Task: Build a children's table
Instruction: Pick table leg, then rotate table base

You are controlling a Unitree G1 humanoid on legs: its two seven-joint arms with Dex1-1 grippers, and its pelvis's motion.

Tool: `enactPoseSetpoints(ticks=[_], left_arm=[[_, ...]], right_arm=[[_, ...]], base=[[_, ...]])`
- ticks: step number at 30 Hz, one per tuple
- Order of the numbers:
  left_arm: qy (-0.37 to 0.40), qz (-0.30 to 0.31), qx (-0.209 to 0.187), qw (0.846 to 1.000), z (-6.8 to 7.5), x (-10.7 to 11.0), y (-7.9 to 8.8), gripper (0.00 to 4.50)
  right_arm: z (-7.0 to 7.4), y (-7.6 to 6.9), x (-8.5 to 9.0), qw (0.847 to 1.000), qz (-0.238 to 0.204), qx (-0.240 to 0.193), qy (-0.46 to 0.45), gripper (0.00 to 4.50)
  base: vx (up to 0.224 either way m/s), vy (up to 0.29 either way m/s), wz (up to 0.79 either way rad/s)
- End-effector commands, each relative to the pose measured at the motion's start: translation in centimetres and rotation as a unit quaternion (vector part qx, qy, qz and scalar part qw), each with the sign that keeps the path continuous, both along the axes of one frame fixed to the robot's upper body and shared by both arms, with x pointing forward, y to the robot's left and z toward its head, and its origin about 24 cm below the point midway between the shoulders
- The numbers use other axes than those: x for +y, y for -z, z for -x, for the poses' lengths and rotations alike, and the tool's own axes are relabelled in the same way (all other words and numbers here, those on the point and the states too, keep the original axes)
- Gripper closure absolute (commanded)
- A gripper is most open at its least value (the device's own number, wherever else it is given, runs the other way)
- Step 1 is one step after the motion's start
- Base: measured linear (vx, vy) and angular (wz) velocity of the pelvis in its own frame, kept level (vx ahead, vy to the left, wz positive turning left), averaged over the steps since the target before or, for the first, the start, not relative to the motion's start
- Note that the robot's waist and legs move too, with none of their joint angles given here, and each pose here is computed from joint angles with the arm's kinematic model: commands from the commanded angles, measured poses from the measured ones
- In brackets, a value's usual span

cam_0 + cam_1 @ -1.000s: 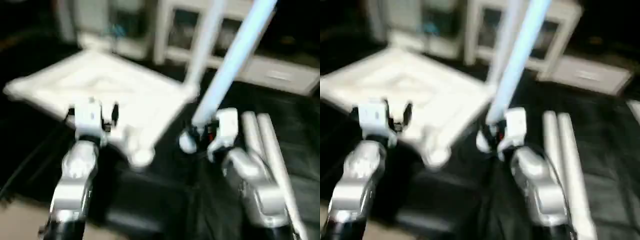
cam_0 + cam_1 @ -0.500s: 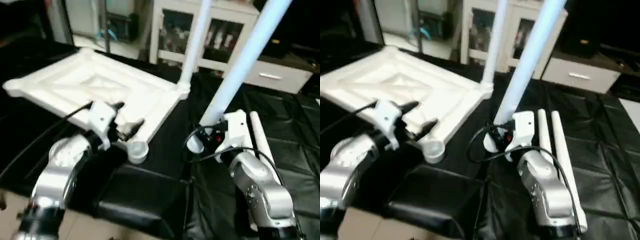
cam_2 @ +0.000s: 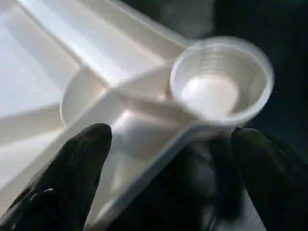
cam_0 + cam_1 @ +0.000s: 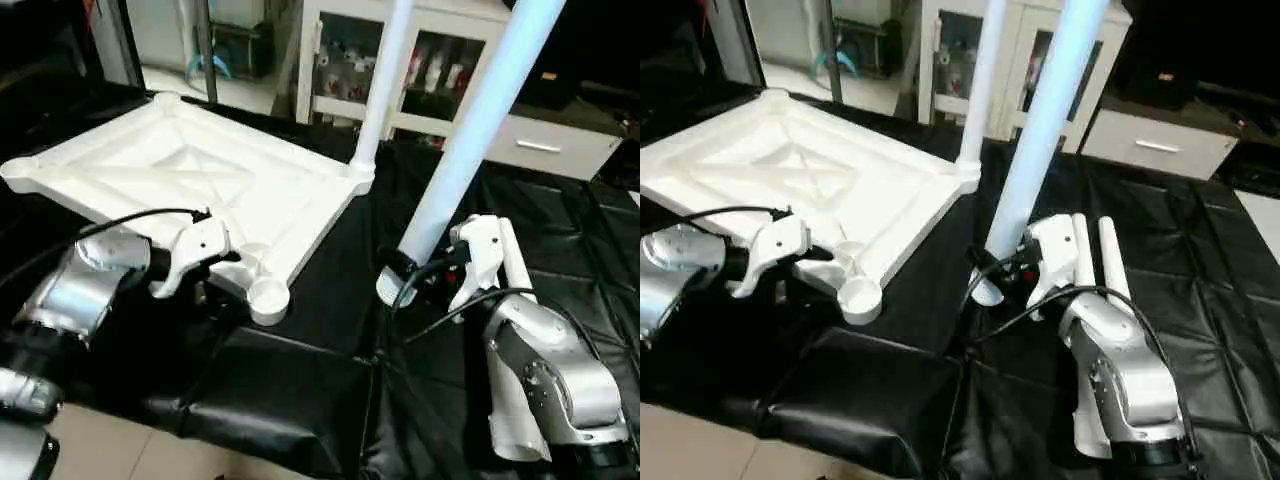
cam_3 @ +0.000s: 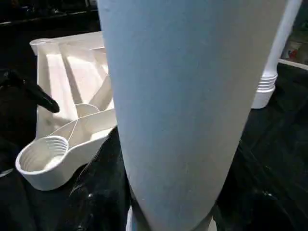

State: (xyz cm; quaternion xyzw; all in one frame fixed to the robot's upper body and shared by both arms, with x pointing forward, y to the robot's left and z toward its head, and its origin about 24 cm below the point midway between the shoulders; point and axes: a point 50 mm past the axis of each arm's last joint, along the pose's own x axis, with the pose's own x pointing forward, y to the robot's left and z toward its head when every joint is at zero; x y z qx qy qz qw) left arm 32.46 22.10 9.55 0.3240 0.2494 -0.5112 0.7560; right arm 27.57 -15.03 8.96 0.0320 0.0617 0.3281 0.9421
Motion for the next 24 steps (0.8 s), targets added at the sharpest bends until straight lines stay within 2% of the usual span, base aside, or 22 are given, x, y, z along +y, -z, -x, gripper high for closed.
enactPoseSetpoints(ticks=[1,7,9,13,17,21,24], left_arm=[[0.009,-0.024,-0.011,1.0,-0.4,0.1,-0.2,0.05],[0.0,-0.061,-0.043,0.997,-1.7,0.5,0.3,0.05],[0.006,-0.089,-0.076,0.993,-2.1,0.6,0.6,0.31],[0.014,-0.111,-0.094,0.989,-2.4,0.7,0.7,0.52],[0.051,-0.159,-0.076,0.983,-2.2,0.8,1.2,0.89],[0.062,-0.159,-0.074,0.983,-2.3,0.7,1.3,1.2],[0.078,-0.158,-0.051,0.983,-2.2,0.5,1.4,1.38]], right_arm=[[0.0,-0.4,-0.1,1.0,-0.001,-0.008,-0.007,2.63],[0.2,-0.4,0.3,1.0,-0.001,-0.007,-0.026,2.63],[0.3,-0.3,0.4,0.999,0.0,-0.007,-0.032,2.63],[0.3,-0.3,0.5,0.999,0.001,-0.008,-0.036,2.63],[0.5,-0.3,0.7,0.999,0.0,-0.01,-0.038,2.63],[0.5,-0.2,0.7,0.999,0.001,-0.011,-0.041,2.63],[0.6,-0.2,0.8,0.999,0.001,-0.012,-0.043,2.63]], base=[[0.0,0.0,0.0],[0.0,0.0,0.0],[0.0,0.0,0.0],[0.0,0.0,0.0],[0.0,0.0,0.0],[0.0,0.0,0.0],[0.0,0.0,0.0]])
